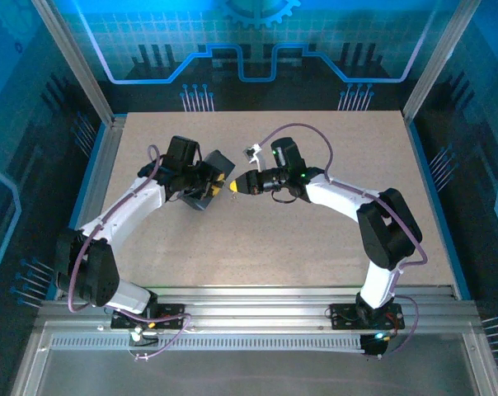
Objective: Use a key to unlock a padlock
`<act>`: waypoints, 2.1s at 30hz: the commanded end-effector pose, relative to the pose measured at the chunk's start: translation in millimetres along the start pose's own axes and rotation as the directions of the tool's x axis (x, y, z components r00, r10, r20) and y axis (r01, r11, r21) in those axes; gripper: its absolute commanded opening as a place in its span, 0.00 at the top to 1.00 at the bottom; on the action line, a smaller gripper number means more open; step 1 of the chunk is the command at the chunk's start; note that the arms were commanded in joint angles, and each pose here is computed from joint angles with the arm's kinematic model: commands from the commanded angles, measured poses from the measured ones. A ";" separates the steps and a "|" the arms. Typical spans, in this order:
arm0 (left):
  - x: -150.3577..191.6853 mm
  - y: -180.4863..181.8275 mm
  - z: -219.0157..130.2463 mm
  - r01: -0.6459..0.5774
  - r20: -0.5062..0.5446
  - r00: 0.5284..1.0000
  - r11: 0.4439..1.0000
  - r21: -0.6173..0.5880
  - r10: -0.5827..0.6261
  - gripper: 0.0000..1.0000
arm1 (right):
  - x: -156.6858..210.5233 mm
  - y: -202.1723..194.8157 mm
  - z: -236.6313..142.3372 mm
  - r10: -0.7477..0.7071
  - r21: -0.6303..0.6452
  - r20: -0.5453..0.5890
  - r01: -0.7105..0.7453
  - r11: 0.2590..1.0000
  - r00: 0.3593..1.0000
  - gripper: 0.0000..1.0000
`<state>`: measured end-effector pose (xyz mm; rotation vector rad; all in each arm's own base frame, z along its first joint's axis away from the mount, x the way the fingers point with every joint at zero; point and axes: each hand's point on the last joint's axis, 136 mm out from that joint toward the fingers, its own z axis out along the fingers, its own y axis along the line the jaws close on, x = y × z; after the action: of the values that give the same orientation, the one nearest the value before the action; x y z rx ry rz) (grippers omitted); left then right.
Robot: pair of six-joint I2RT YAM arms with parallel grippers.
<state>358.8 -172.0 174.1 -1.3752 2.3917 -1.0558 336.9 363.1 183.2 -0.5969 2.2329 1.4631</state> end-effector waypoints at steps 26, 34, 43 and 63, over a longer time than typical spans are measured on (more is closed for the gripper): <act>7.5 -21.5 -16.4 -0.046 -0.011 0.999 0.996 0.077 0.047 1.00 | -10.4 16.0 -6.2 -0.051 -0.028 0.039 0.052 0.998 0.998 1.00; 8.0 -23.3 -17.7 -0.046 -0.013 0.999 0.996 0.080 0.047 1.00 | -14.5 15.4 -4.4 -0.055 -0.027 0.045 0.056 0.998 0.997 1.00; 8.8 -25.3 -19.9 -0.051 -0.013 0.999 0.995 0.082 0.053 1.00 | -18.3 17.5 2.9 -0.059 -0.043 0.047 0.061 0.997 0.997 1.00; 17.2 -34.0 -16.5 0.007 -0.076 0.997 0.992 0.128 0.003 1.00 | -19.5 15.2 20.7 -0.059 -0.051 0.040 0.061 0.997 0.997 1.00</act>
<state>360.8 -168.4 174.4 -1.4260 2.3671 -1.0625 345.5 373.2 187.1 -0.6038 2.1955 1.4765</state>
